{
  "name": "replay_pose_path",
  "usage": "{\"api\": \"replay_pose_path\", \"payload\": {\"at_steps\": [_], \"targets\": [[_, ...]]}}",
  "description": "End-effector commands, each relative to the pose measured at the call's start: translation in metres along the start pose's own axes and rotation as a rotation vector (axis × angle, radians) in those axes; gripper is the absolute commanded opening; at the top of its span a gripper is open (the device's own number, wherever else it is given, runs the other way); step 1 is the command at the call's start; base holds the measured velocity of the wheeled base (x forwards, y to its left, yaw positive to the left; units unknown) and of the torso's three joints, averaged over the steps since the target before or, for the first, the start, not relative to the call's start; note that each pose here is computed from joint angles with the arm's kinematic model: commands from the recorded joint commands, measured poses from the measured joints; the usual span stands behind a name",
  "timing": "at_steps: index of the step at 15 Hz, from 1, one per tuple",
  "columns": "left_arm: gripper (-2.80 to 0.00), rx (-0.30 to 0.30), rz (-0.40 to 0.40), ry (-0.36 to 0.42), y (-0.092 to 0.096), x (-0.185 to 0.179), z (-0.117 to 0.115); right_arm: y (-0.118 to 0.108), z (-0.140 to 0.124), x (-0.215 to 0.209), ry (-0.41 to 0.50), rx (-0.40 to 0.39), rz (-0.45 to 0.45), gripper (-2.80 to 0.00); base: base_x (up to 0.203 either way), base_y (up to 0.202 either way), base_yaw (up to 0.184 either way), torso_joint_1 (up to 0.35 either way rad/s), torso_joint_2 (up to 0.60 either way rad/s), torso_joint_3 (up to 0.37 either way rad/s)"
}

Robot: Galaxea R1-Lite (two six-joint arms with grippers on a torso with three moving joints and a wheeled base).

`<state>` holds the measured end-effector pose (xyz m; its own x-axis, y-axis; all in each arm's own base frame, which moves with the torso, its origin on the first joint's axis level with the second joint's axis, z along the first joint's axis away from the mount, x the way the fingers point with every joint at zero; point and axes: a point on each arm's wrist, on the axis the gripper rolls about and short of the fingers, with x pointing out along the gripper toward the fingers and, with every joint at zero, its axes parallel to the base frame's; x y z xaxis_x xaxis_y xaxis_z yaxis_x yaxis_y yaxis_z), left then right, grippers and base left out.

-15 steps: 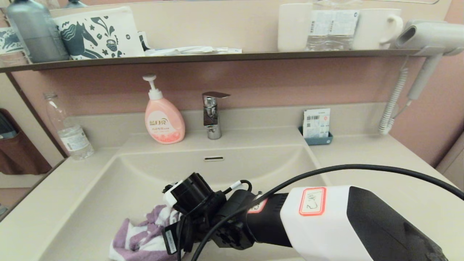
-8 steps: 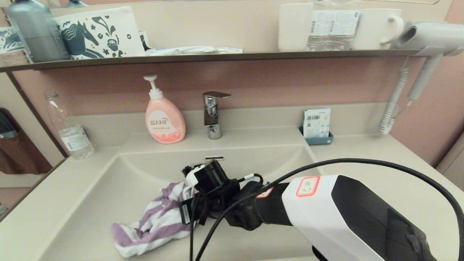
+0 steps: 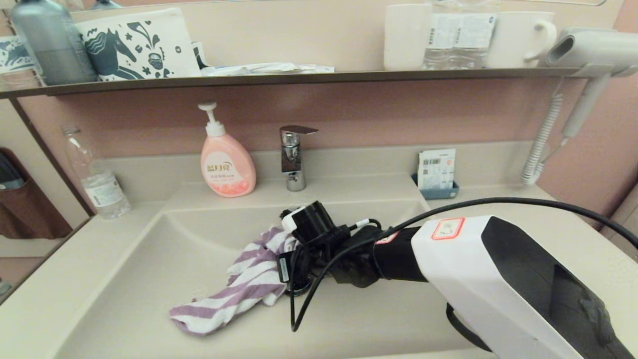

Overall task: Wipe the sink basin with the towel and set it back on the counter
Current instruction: Wipe the sink

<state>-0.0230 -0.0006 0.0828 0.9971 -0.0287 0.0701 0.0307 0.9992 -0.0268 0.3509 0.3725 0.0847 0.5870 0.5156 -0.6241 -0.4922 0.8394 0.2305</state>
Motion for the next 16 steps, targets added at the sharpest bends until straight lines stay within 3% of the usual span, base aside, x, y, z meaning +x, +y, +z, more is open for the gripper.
{"api": "replay_pose_path", "payload": {"at_steps": [1,6,9,11,14,16], "targets": [[-2.8,0.0,0.0,0.0,0.0,0.0,0.0,-0.01,0.007,-0.015,0.046,0.01,-0.058,-2.8,0.0,0.0,0.0,0.0,0.0,0.0],[-2.8,0.0,0.0,0.0,0.0,0.0,0.0,-0.047,0.01,-0.06,0.209,0.032,-0.249,-2.8,0.0,0.0,0.0,0.0,0.0,0.0],[-2.8,0.0,0.0,0.0,0.0,0.0,0.0,-0.052,-0.007,-0.1,0.474,-0.003,-0.352,-2.8,0.0,0.0,0.0,0.0,0.0,0.0],[-2.8,0.0,0.0,0.0,0.0,0.0,0.0,-0.046,-0.011,-0.138,0.59,-0.007,-0.395,-2.8,0.0,0.0,0.0,0.0,0.0,0.0],[-2.8,0.0,0.0,0.0,0.0,0.0,0.0,-0.03,-0.011,-0.189,0.608,-0.009,-0.383,-2.8,0.0,0.0,0.0,0.0,0.0,0.0],[-2.8,0.0,0.0,0.0,0.0,0.0,0.0,-0.026,-0.007,-0.225,0.56,-0.005,-0.356,-2.8,0.0,0.0,0.0,0.0,0.0,0.0]]}}
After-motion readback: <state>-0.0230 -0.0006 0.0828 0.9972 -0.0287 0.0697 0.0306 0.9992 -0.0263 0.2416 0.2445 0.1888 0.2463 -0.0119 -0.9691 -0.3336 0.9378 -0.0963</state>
